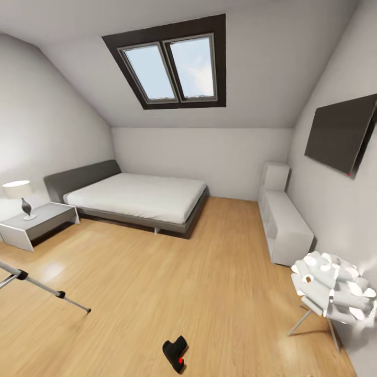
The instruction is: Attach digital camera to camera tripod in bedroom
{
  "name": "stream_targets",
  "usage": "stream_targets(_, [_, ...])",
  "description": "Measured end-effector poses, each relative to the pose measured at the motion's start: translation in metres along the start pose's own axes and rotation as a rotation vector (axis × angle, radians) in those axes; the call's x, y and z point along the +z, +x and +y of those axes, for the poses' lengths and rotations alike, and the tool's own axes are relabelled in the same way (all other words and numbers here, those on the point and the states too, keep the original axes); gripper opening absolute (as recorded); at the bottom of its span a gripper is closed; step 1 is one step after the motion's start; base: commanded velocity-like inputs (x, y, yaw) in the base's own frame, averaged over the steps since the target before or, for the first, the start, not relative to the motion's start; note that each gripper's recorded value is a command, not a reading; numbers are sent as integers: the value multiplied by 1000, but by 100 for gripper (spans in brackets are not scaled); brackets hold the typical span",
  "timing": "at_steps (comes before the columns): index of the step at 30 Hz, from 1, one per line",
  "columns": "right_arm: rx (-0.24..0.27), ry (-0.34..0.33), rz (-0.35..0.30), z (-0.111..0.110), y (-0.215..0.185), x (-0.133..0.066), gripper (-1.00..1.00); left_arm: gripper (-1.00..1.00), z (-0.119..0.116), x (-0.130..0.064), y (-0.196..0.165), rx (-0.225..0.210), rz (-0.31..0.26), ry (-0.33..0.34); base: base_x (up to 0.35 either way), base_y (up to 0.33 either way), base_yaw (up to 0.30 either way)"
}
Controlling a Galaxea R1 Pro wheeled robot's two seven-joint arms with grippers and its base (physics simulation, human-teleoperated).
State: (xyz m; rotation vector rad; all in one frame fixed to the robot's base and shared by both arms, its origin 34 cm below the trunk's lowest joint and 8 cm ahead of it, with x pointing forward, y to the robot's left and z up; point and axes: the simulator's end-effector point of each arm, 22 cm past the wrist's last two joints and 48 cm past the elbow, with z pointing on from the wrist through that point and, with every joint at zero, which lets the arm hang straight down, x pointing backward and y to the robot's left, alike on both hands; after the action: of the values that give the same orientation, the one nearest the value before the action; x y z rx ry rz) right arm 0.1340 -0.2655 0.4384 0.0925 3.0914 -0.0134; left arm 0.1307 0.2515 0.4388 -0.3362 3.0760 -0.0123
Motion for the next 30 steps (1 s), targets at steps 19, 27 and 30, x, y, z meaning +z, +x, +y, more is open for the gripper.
stream_targets(19, [0,0,0,0,0,0,100,100,-2,0,0,2,0,3,0,0,-296])
stream_targets(27, [0,0,0,0,0,0,100,100,-3,0,1,4,2,5,0,0,-296])
stream_targets(30, [0,0,0,0,0,0,100,100,-3,0,1,4,2,5,0,0,-296])
